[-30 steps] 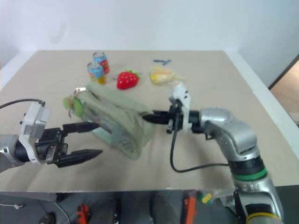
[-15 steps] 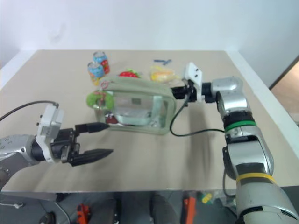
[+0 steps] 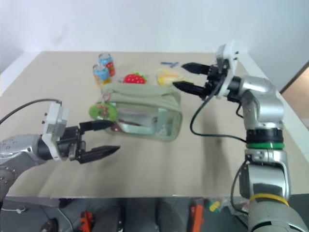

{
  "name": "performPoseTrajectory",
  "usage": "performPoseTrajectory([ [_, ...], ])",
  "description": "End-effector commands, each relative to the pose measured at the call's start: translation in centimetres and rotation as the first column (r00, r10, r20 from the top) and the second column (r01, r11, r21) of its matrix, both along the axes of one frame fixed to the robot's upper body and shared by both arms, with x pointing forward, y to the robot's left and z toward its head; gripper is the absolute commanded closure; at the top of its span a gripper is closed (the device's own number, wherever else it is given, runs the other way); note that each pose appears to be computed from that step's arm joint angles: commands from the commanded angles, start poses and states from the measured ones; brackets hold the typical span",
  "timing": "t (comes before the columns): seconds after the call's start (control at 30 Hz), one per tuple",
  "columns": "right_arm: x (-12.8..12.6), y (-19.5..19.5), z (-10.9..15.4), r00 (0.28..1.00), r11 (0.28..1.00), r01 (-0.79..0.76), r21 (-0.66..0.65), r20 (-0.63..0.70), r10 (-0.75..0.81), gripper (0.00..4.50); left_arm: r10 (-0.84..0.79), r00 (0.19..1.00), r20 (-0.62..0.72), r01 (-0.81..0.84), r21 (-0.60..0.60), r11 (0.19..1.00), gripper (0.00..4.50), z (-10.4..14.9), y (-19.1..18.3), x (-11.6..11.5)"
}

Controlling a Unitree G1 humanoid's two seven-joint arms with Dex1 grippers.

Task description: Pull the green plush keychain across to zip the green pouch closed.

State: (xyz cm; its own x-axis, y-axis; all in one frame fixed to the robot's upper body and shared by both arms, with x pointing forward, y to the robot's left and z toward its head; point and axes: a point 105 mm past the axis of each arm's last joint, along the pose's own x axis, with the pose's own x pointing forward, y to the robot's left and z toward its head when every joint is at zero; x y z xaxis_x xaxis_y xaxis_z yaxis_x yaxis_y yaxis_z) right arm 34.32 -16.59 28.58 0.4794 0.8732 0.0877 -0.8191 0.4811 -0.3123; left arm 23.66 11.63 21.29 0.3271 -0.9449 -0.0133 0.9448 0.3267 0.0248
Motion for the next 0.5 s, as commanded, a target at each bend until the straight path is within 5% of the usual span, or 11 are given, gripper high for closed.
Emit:
performPoseTrajectory([
  [0.03, -2.4, 0.3, 0.0, 1.000, 1.000, 0.019, 0.005, 0.009, -0.019, 0.67, -0.007, 0.999, 0.035, 0.007, -0.007, 1.000, 0.00, 0.7, 0.0, 0.2],
  [0.3, -4.2, 2.1, -5.0, 0.995, 0.998, 0.055, -0.033, -0.082, -0.057, 0.67, 0.000, 0.998, 0.067, 0.001, -0.007, 1.000, 0.00, 1.1, -0.1, 1.3],
  [0.5, -3.8, 2.8, -5.5, 0.994, 0.999, 0.041, -0.016, -0.103, -0.043, 2.50, 0.015, 0.997, 0.082, -0.014, -0.012, 1.000, 0.00, 1.4, -0.1, 1.4],
])
